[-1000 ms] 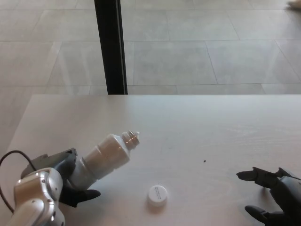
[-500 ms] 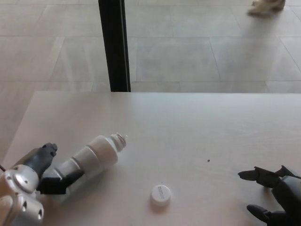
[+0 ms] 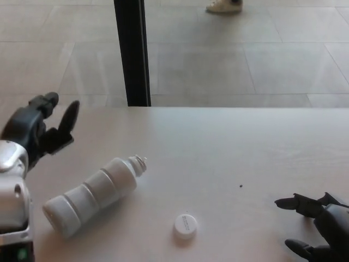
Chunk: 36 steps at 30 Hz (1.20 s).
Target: The robot uses its left hand to to lift the bottle kept on the middle of the desk and tilts it towards its right hand. It then uses its right hand to rotate its cap to open it and places the bottle and cap back on the desk
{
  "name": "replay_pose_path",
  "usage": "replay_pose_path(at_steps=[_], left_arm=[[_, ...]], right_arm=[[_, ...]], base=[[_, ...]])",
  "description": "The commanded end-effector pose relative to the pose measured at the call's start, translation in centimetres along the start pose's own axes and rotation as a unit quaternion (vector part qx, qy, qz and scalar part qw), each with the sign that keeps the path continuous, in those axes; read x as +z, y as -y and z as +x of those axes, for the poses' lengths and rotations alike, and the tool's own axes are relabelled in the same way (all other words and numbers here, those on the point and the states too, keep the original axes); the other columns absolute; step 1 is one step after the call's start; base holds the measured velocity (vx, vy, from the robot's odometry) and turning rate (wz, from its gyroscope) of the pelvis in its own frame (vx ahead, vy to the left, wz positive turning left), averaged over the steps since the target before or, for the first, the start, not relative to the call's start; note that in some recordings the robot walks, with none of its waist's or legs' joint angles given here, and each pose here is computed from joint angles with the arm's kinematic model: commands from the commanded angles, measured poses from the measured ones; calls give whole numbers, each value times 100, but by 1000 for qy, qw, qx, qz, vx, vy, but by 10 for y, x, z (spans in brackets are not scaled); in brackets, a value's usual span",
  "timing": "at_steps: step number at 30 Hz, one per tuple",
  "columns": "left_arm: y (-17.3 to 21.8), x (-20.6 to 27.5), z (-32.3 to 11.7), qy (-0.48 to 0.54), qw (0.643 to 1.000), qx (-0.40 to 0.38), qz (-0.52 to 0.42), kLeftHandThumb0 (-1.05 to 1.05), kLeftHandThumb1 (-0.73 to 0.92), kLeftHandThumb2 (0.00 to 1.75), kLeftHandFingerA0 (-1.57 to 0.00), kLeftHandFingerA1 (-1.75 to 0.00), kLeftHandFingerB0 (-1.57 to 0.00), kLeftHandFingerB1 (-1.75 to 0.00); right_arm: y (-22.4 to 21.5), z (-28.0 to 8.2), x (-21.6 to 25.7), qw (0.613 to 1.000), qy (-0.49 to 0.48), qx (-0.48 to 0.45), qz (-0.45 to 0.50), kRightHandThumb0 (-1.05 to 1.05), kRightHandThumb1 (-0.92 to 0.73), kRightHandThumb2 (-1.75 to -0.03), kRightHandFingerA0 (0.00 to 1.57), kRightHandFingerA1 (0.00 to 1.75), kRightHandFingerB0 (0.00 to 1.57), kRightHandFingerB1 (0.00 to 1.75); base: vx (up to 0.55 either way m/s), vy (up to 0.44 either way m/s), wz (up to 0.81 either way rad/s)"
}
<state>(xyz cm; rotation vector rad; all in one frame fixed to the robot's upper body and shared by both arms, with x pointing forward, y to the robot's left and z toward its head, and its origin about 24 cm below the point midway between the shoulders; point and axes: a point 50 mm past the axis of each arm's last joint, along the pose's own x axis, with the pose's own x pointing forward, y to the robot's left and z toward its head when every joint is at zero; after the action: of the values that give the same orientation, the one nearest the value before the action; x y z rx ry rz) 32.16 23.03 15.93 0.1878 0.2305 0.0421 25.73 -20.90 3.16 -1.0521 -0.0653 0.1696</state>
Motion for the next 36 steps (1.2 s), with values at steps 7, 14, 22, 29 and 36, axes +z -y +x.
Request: replay_pose_path(at_steps=[7, 14, 22, 29, 36], left_arm=[[-70, -28, -38, 16, 978, 69, -195, -105, 92, 123, 0, -13, 0, 0], [-173, -116, -127, -67, 934, 238, -260, -105, 65, 112, 0, -32, 0, -25], [-208, -166, -197, -99, 881, 350, -302, -104, 74, 83, 0, 0, 0, -12], [-223, -213, -251, -88, 822, 437, -354, -105, 65, 117, 0, -36, 0, -37], [-195, -288, -287, -150, 726, 533, -409, -94, 70, 122, 0, -40, 0, -39]], right_arm=[[36, -11, -21, 999, -16, -33, 2, -45, -65, -59, 14, 104, 41, 40], [175, -53, -57, 976, -60, -193, 78, -42, -58, -58, 30, 64, 44, 34], [271, -110, -66, 941, -103, -314, 64, -75, -47, -90, 33, 82, 51, 66], [269, -192, -119, 864, -228, -436, 104, -90, -61, -59, 26, 131, 44, 80], [142, -273, -193, 628, -401, -588, 313, -73, -36, -96, 149, 155, 43, 86]], base=[[0, 0, 0], [0, 0, 0], [0, 0, 0], [0, 0, 0], [0, 0, 0]])
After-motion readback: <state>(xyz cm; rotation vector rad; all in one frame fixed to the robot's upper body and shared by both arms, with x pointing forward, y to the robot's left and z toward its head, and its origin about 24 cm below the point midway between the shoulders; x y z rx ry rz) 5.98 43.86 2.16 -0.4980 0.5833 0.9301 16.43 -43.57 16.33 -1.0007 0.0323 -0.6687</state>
